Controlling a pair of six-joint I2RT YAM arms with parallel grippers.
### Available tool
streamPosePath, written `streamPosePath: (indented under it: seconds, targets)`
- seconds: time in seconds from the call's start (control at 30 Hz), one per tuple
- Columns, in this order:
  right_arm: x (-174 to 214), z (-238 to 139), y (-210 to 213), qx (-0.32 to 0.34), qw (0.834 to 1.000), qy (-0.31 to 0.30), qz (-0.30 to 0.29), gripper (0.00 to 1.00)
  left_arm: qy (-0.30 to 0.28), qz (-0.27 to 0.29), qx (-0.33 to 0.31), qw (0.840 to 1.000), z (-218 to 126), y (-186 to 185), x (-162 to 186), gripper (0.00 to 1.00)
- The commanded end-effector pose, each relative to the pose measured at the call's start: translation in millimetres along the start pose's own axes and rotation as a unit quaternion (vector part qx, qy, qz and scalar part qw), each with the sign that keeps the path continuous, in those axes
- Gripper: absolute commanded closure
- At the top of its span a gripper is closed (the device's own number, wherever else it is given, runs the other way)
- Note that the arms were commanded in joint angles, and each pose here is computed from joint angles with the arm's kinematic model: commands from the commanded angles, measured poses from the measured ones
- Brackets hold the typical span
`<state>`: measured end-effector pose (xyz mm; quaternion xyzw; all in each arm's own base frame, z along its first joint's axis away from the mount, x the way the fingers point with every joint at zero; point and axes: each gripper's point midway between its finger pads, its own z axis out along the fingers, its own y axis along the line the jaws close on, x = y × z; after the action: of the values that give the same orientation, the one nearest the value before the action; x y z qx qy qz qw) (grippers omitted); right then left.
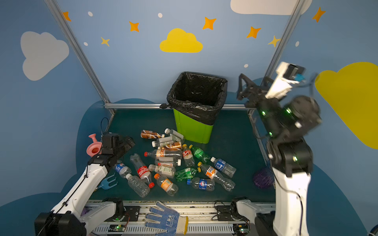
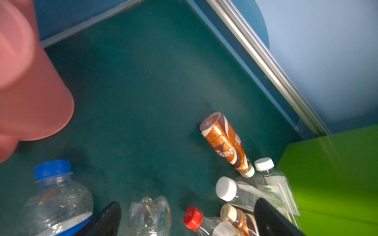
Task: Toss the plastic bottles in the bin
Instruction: 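Withdraw the right gripper while the left gripper reaches to a brown Nescafe bottle, then close the left gripper on the brown Nescafe bottle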
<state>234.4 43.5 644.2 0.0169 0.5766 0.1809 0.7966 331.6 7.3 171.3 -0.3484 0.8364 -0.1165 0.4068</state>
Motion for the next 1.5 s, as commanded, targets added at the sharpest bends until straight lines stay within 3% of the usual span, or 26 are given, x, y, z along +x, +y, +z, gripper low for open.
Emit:
streamPosePath:
  seconds: [0.0, 0.17, 0.37, 0.6, 0.77, 0.9, 1.1, 1.47]
  targets:
    - [113, 34, -58, 0.080, 0.989, 0.127, 0.010, 0.02, 0.014, -0.014, 0.032, 0.999, 9, -21, -5, 0.00]
    - [194, 4, -112, 0.133, 0.967, 0.198, 0.085, 0.02, 0.054, -0.046, 0.061, 0.996, 34, -42, 3, 0.00]
    - [299, -34, -147, 0.171, 0.926, 0.291, 0.168, 0.02, 0.105, -0.102, 0.091, 0.985, 67, -67, 13, 0.00]
    - [357, -72, -164, 0.207, 0.899, 0.333, 0.197, 0.02, 0.141, -0.171, 0.093, 0.971, 100, -77, 23, 0.00]
    - [375, -82, -170, 0.214, 0.888, 0.352, 0.203, 0.02, 0.172, -0.214, 0.077, 0.959, 126, -78, 34, 0.02]
    - [374, -82, -172, 0.216, 0.890, 0.347, 0.202, 0.02, 0.177, -0.237, 0.064, 0.953, 144, -77, 38, 0.05]
    - [381, -85, -177, 0.227, 0.884, 0.351, 0.211, 0.02, 0.183, -0.220, 0.028, 0.958, 159, -78, 40, 0.08]
    - [383, -87, -186, 0.241, 0.878, 0.351, 0.220, 0.02, 0.211, -0.246, 0.011, 0.946, 187, -74, 57, 0.14]
